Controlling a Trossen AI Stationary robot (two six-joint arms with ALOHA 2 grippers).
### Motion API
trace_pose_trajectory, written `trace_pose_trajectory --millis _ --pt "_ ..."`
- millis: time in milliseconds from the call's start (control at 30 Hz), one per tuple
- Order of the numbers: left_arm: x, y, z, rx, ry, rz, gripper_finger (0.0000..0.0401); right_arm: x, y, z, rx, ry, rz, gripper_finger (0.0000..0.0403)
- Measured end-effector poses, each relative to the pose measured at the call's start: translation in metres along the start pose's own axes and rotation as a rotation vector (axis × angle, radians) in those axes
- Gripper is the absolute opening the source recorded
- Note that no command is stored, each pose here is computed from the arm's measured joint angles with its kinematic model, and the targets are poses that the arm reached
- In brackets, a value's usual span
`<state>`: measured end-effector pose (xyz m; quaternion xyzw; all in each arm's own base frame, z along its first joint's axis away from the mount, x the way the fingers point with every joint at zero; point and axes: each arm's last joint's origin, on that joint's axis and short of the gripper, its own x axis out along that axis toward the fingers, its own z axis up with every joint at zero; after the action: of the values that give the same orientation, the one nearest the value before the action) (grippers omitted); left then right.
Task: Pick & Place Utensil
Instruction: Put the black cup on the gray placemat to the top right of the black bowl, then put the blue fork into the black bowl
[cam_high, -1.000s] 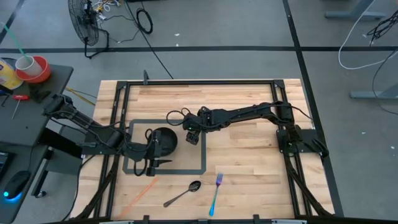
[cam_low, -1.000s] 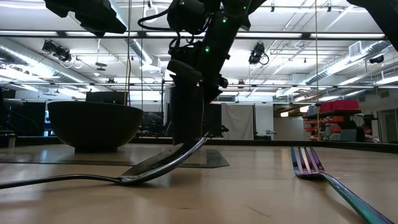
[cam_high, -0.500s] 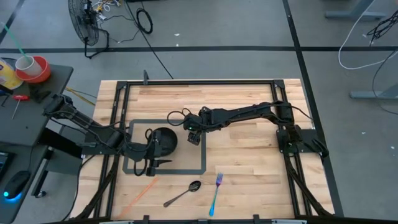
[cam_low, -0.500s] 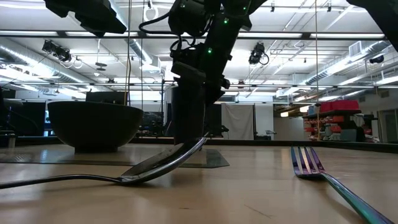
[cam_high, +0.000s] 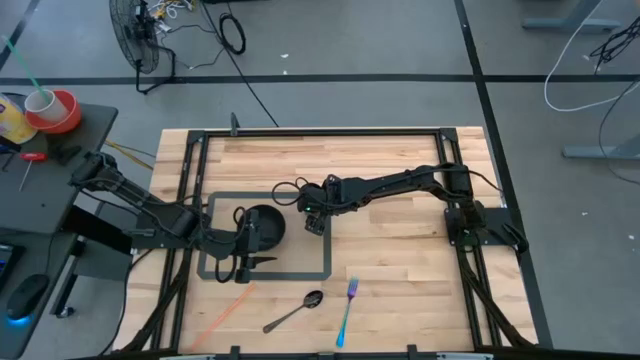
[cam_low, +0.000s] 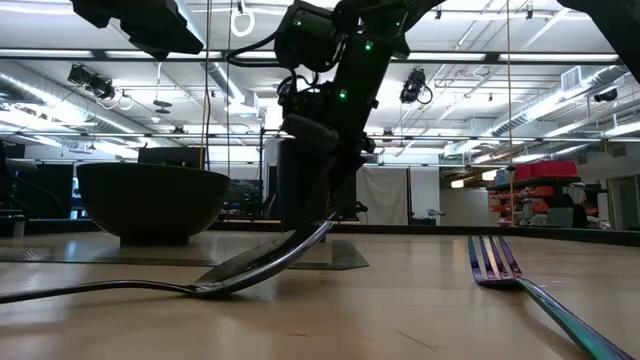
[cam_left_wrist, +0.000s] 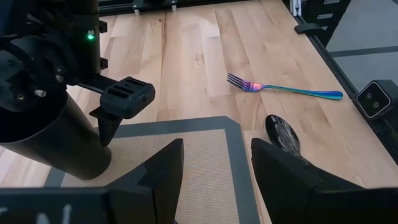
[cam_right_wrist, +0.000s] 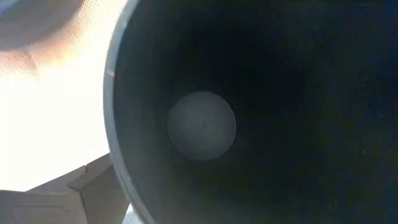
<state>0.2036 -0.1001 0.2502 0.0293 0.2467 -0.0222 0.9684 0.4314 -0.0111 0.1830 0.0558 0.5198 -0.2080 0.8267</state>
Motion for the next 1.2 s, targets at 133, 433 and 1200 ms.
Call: trace_pose_trajectory --millis 133,433,1200 --pt "0.0 0.0 0.0 0.0 0.0 0.0 0.0193 -0.001 0.0 0.0 0.0 0.001 0.0 0.0398" --pt "0.0 0.0 0.0 0.002 0.001 0.0 0.0193 -0.011 0.001 -0.007 -0.017 0.055 -0.014 0.0398" --pt "0.0 0.0 0.003 -0.009 -0.027 0.006 0.0193 -0.08 0.131 -0.099 -0.771 0.127 0.17 0.039"
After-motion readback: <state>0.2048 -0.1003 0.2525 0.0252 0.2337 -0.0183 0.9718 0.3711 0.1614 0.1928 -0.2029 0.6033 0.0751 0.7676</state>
